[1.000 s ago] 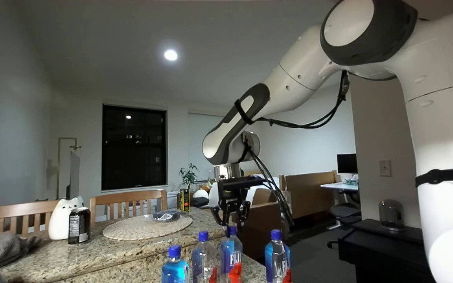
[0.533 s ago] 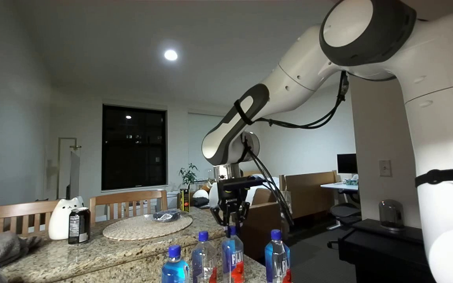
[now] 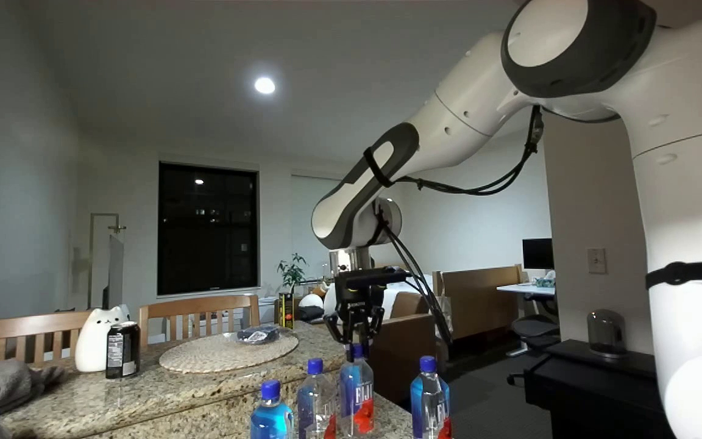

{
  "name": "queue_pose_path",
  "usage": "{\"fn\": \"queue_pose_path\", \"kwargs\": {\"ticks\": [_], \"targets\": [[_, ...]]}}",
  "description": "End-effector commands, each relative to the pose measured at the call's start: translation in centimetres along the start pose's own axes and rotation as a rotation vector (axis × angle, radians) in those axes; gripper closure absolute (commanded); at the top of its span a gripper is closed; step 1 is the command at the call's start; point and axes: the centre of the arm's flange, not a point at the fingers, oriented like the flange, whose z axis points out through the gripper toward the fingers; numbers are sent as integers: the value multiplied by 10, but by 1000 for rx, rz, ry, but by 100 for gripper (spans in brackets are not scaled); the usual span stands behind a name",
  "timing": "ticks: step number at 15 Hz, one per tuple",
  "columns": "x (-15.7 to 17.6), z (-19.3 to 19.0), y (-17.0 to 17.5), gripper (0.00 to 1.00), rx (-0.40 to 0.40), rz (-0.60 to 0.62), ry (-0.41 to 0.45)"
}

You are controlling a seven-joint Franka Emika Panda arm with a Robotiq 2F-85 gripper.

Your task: Move the water bottles forward

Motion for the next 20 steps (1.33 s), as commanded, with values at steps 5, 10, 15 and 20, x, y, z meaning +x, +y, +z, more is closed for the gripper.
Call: {"fn": "queue_pose_path", "kwargs": {"ticks": [5,10,15,20], "targets": [[-55,-37,7,87,16,-37,-29],[-100,-32,13,87,-3,-25,-65],[-127,-13,21,87,-9,-55,-46],[-131,3,22,88,-33,-112,-13]]}}
